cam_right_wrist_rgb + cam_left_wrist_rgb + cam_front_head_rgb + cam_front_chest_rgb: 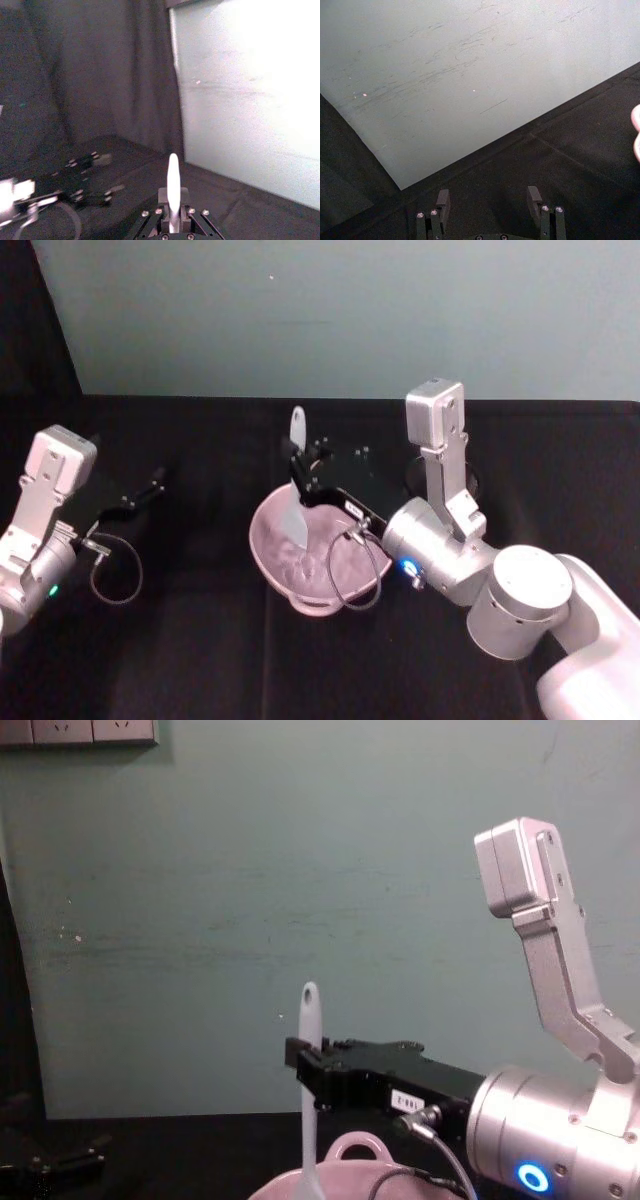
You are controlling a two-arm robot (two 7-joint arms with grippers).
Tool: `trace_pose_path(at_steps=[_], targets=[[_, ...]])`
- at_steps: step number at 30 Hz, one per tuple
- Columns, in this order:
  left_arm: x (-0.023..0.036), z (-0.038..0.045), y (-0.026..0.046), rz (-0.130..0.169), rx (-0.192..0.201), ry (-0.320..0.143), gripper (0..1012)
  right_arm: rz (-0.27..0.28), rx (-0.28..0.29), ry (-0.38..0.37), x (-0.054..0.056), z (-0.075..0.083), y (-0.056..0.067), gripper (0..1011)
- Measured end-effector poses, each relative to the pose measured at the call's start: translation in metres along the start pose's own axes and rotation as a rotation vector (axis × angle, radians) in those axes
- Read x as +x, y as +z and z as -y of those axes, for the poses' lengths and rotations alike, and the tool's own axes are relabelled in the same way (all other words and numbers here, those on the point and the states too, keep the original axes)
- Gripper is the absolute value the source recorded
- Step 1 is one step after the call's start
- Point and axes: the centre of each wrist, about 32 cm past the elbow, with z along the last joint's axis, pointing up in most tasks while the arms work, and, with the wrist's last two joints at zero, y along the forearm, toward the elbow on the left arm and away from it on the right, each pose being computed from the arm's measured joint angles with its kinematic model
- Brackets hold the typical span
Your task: Use the one hand to pick up the spoon and stir the clear water in the bowl.
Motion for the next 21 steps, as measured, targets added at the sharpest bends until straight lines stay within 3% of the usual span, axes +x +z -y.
trace_pose_path(at_steps=[10,21], targets=[[0.0000,0.0000,0.0000,0.000,0.000,0.000,1011,0.054,0.029,-0.110,0.010,-0.003,-0.003,127],[0.0000,0.0000,0.0000,0.000,0.000,0.000,1011,0.103,-0.047,-0.104,0.024,0.025,0.010,127]])
